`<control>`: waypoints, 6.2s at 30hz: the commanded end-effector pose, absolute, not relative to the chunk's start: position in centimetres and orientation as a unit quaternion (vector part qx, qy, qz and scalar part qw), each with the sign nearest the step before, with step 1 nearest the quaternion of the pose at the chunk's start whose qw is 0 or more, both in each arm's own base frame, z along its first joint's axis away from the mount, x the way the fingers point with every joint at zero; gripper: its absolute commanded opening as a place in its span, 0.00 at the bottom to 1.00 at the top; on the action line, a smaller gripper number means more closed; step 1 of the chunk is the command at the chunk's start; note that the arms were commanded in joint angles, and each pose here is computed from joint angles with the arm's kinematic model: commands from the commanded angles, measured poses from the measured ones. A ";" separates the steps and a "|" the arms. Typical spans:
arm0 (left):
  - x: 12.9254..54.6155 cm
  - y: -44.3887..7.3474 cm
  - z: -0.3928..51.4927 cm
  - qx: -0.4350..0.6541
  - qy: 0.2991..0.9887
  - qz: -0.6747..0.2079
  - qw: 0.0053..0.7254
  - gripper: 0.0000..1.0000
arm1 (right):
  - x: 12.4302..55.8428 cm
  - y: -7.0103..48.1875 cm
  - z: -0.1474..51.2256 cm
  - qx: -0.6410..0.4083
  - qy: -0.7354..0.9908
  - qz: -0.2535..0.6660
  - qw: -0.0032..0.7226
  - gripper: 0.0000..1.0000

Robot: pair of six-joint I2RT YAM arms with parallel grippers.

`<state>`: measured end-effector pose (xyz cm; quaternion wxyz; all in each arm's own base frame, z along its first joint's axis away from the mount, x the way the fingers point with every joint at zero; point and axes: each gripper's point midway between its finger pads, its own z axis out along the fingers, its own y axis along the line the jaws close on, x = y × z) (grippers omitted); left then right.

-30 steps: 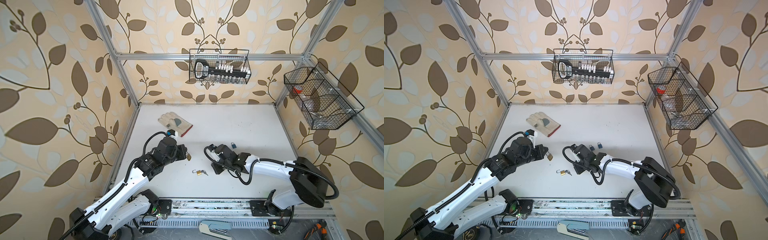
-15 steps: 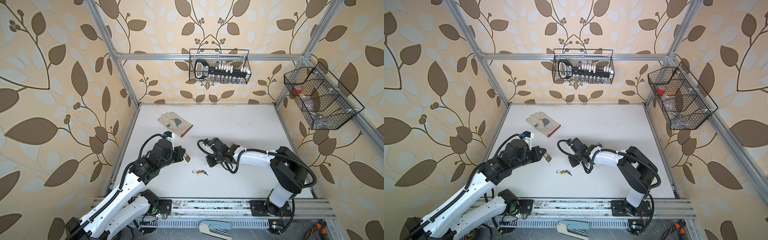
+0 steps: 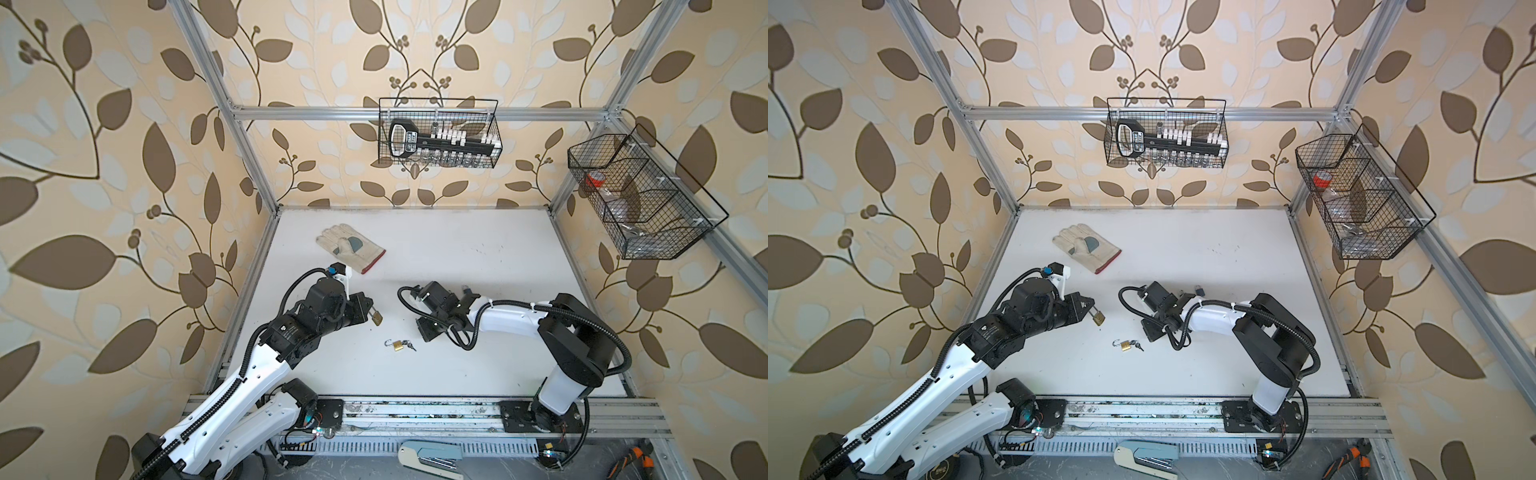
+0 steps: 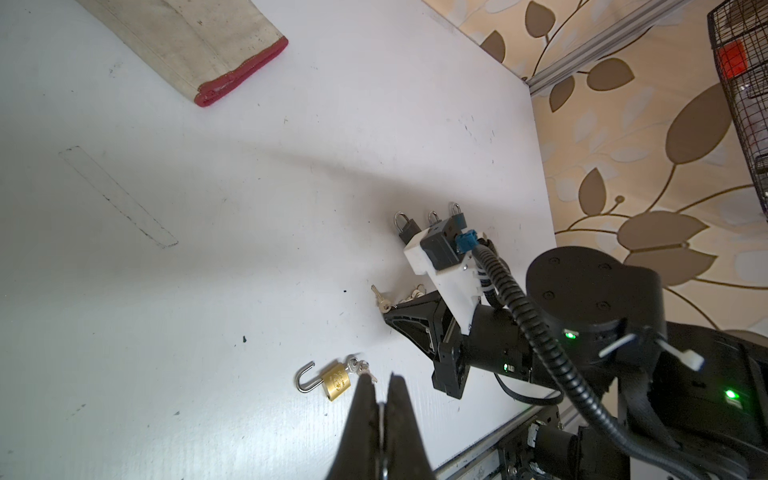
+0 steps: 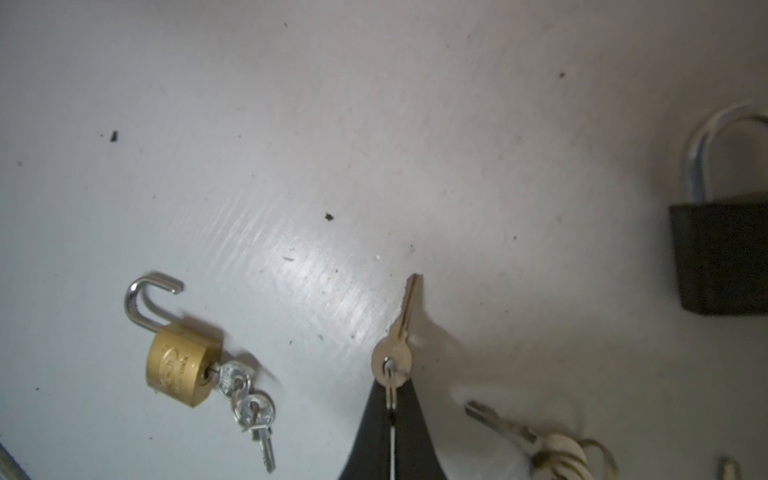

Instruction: Lock with the key

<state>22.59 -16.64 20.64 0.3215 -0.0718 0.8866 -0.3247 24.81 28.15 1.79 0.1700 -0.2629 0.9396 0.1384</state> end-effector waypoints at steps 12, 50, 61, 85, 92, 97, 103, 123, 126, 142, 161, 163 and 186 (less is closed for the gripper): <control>23.3 -16.8 22.4 -0.070 0.871 -0.341 0.346 0.00 | 23.1 27.4 1.6 -0.262 0.943 0.150 0.143 0.03; 23.6 -27.9 28.8 0.048 0.789 -0.533 0.301 0.00 | 22.6 29.6 24.7 -0.339 0.768 0.255 0.480 0.69; 23.6 -27.8 28.9 0.048 0.790 -0.532 0.303 0.00 | 22.8 30.3 23.7 -0.348 0.778 0.247 0.461 0.52; 24.1 -25.0 30.3 0.060 0.816 -0.447 0.361 0.58 | 22.0 27.4 24.0 -0.300 0.771 0.259 0.499 0.00; 24.2 -21.4 26.3 0.036 0.863 -0.343 0.368 0.99 | 24.4 24.6 22.4 -0.270 0.785 0.173 0.531 0.00; 23.7 -19.5 23.5 -0.001 0.875 -0.322 0.362 0.99 | 25.9 23.8 20.8 -0.268 0.791 0.161 0.526 0.00; 23.5 -18.0 20.9 -0.051 0.878 -0.335 0.338 0.99 | 28.5 22.5 17.5 -0.240 0.844 0.148 0.457 0.00; 23.6 -14.0 18.0 -0.159 0.859 -0.385 0.298 0.99 | 32.2 27.3 5.5 -0.301 0.917 0.135 0.225 0.00; 23.4 -13.8 17.9 -0.163 0.859 -0.383 0.298 0.99 | 32.7 27.5 4.6 -0.297 0.921 0.131 0.217 0.00; 23.0 -12.1 17.9 -0.187 0.864 -0.351 0.310 0.99 | 33.3 28.7 1.9 -0.325 0.922 0.112 0.180 0.08; 22.5 -10.8 19.5 -0.185 0.866 -0.325 0.331 0.99 | 33.7 27.9 6.8 -0.306 0.907 0.113 0.267 0.44; 22.5 -10.9 19.6 -0.184 0.866 -0.326 0.331 0.99 | 32.9 28.0 7.3 -0.324 0.895 0.123 0.281 0.46; 23.4 -6.4 20.4 -0.268 0.819 -0.393 0.320 0.99 | 20.1 35.1 4.8 -0.693 0.643 0.237 0.223 0.53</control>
